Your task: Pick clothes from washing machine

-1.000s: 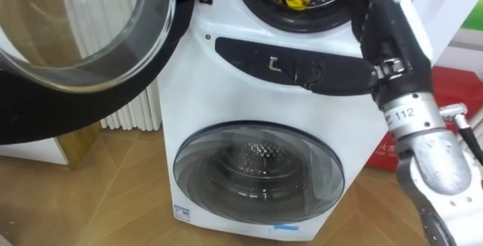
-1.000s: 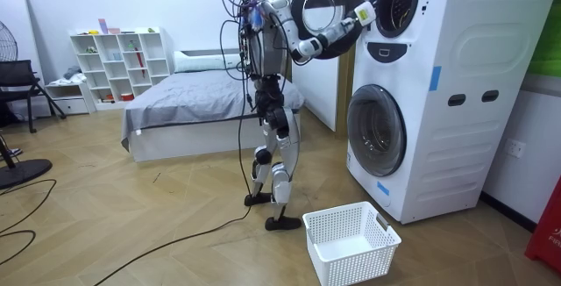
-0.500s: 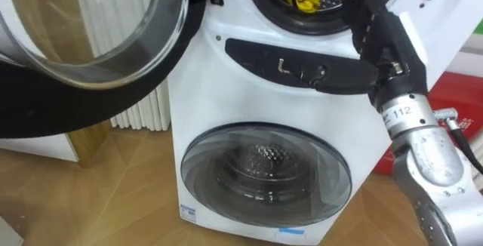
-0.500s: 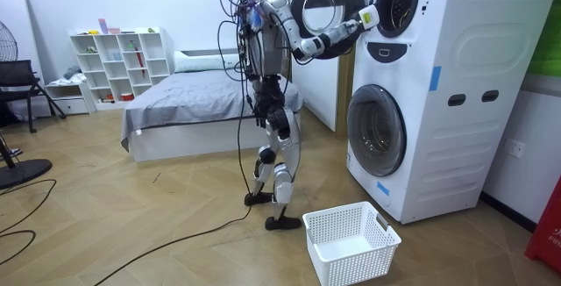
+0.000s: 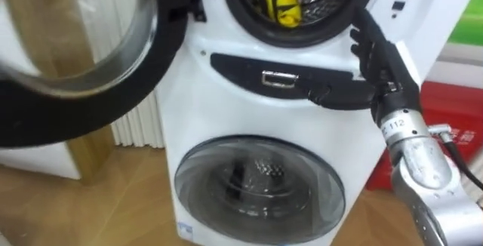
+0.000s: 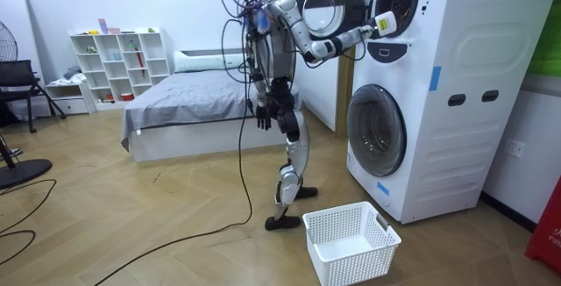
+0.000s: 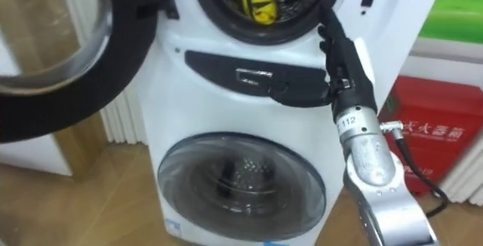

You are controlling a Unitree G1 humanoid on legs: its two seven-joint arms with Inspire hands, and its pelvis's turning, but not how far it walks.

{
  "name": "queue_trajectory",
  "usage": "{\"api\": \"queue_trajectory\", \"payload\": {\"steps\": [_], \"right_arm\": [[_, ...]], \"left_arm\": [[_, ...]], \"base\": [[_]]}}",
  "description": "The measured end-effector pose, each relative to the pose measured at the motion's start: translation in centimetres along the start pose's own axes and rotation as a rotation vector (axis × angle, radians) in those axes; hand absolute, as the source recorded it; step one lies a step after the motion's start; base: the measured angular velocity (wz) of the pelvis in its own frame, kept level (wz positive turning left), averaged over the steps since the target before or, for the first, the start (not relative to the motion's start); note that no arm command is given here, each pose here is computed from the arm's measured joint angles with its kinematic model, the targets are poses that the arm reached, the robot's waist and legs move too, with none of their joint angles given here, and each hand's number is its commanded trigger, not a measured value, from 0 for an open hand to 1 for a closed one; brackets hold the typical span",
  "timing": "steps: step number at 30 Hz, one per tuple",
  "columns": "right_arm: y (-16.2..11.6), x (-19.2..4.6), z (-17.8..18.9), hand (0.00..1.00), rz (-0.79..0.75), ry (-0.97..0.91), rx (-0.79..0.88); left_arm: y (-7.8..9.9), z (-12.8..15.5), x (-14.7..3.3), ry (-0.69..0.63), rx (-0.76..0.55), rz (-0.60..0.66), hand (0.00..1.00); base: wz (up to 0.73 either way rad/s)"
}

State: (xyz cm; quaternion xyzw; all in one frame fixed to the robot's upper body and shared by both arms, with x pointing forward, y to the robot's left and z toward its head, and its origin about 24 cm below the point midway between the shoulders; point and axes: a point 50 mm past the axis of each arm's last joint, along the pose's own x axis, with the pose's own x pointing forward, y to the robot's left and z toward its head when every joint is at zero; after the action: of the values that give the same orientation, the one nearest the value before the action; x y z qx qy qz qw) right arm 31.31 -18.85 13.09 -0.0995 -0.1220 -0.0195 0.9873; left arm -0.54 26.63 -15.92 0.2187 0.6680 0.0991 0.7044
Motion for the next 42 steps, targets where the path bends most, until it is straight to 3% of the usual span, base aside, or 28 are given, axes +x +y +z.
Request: {"api": "queue_trajectory", "payload": {"steps": [4, 10, 16, 27, 30, 42], "right_arm": [[-0.2, -0.9, 0.6, 0.00, -0.012, -0.040, 0.035], [-1.5, -0.8, 1.2, 0.00, -0.089, -0.091, 0.007], [-3.5, -2.2, -0.1, 0.00, -0.196, -0.053, 0.016], [-2.9, -2.3, 0.3, 0.00, -0.033, -0.034, 0.281], [-2.4, -2.3, 0.4, 0.00, -0.004, -0.036, 0.272], [-0.2, -2.6, 2.4, 0.00, 0.192, -0.103, 0.222]], "left_arm": [[0.2, 0.7, 0.1, -0.016, -0.018, -0.002, 0.00], [1.5, 5.7, 0.3, -0.160, -0.083, 0.029, 0.00], [2.1, 6.2, 0.2, -0.185, -0.061, 0.045, 0.00], [2.4, 2.3, 0.3, -0.087, 0.040, 0.057, 0.00], [2.0, 1.0, 0.2, -0.056, 0.050, 0.043, 0.00], [1.2, 1.2, 0.2, -0.059, 0.038, 0.002, 0.00]], "base": [[-0.16], [-0.12], [-0.01], [-0.03], [-0.04], [0.12]]}}
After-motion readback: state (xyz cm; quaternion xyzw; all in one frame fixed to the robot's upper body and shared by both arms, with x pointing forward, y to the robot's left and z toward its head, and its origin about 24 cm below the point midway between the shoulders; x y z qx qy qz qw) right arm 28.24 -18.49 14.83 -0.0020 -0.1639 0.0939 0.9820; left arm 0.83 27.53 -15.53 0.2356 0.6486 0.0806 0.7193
